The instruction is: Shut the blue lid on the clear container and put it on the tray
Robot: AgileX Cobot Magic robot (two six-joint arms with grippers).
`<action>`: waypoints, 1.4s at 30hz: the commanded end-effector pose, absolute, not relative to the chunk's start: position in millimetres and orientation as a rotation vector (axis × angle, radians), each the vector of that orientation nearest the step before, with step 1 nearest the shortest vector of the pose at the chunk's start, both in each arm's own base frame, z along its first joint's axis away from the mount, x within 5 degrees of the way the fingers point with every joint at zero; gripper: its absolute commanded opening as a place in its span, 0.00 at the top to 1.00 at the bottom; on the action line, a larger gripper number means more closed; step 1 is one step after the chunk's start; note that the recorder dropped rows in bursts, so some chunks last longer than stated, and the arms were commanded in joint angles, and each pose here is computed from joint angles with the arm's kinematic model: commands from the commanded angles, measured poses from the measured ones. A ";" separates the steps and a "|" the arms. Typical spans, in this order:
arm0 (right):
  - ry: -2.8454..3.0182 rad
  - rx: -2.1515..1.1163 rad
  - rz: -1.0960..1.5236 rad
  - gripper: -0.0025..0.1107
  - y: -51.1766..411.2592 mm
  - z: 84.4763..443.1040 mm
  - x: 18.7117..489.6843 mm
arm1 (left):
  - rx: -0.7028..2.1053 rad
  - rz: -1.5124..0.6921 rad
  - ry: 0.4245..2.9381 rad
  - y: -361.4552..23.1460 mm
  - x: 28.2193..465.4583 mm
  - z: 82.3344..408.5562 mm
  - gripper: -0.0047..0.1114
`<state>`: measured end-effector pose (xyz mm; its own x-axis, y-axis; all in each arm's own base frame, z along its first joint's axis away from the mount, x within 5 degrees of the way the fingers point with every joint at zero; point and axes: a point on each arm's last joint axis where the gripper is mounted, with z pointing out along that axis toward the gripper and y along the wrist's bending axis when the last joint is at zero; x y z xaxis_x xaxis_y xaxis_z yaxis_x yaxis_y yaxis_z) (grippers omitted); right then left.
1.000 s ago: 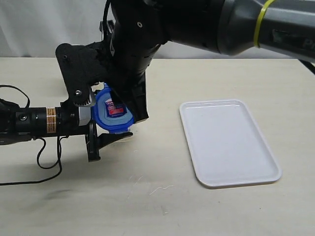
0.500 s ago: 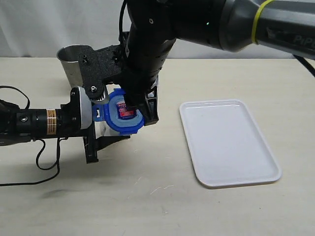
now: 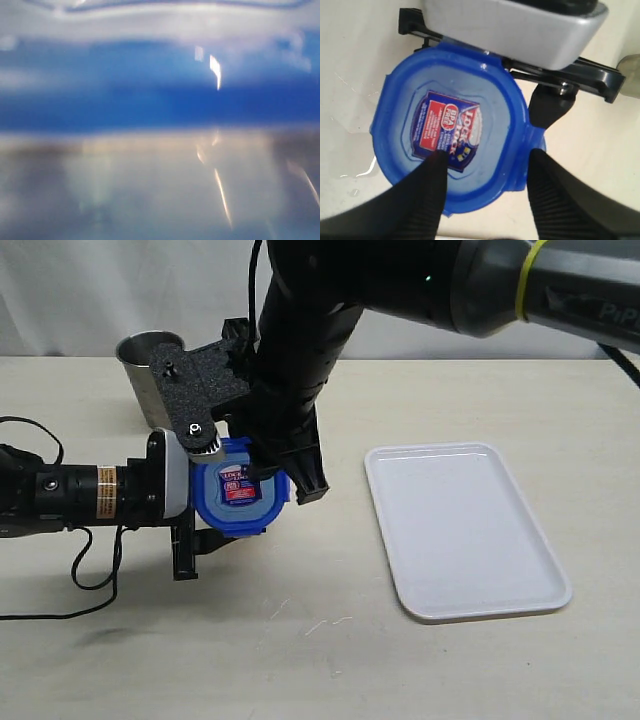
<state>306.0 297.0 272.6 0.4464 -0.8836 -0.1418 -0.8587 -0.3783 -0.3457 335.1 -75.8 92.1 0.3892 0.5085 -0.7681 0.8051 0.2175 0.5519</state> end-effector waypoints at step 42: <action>1.796 -2.335 0.079 0.74 303.0 211.9 312.0 | 1.289 -0.390 1.200 -79.5 337.4 111.1 0.96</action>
